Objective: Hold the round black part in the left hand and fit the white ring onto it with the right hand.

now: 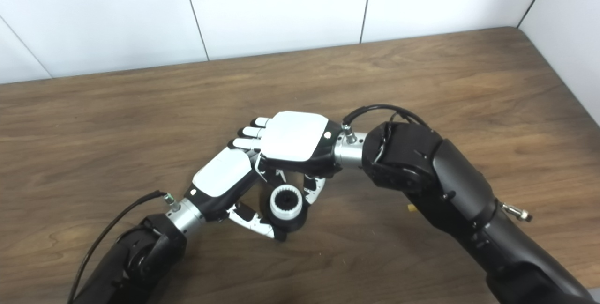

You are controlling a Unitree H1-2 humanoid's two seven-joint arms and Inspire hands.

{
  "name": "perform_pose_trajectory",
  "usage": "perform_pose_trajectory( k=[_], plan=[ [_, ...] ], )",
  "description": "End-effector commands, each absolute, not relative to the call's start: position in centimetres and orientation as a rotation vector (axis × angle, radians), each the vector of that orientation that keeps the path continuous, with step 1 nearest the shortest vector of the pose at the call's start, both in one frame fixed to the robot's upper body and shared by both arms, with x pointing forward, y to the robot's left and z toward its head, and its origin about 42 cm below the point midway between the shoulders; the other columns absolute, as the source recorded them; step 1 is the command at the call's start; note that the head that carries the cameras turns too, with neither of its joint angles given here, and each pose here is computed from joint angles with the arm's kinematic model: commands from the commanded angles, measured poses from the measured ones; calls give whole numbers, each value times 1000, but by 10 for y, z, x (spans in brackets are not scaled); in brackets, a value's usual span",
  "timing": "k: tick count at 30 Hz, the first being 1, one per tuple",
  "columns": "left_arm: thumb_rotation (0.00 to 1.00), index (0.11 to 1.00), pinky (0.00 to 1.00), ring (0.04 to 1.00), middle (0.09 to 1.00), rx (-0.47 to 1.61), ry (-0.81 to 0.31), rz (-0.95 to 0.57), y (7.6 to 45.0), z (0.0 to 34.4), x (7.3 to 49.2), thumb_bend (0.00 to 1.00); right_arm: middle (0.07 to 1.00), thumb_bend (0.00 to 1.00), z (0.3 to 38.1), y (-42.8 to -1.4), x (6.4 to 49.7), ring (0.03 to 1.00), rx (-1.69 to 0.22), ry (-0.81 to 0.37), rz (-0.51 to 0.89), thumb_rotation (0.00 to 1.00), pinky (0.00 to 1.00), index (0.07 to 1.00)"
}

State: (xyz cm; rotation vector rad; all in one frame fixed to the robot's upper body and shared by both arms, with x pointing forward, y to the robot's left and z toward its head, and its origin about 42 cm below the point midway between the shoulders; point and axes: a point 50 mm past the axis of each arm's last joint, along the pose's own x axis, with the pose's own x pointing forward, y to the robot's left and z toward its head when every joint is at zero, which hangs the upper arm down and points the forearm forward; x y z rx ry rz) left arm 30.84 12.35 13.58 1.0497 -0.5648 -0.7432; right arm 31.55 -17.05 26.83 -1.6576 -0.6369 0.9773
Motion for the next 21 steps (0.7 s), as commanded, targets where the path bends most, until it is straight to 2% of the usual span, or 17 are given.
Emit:
perform_pose_trajectory(
  k=[1,14,15,16,18,21],
  plan=[
    [49,479,1000,923,917,1020,-634,-707,121,151,313,516,980,521,281,-172,318,1000,-1666,-675,920,133,1000,481],
    [49,478,1000,919,901,1016,-635,-710,121,148,314,516,998,521,286,-180,321,1000,-1691,-636,890,150,1000,495],
    [50,478,1000,919,900,1016,-634,-710,121,149,314,516,999,698,287,-181,321,1000,-1695,-630,888,191,1000,570],
    [50,478,1000,919,901,1015,-634,-710,121,148,314,517,1000,798,288,-181,321,1000,-1699,-621,887,222,1000,623],
    [49,478,1000,921,905,1016,-635,-711,121,148,314,516,1000,895,290,-182,321,1000,-1702,-608,885,259,1000,687],
    [49,478,1000,924,906,1016,-640,-711,121,149,314,516,1000,935,292,-183,321,1000,-1706,-594,883,269,1000,719]
  ],
)
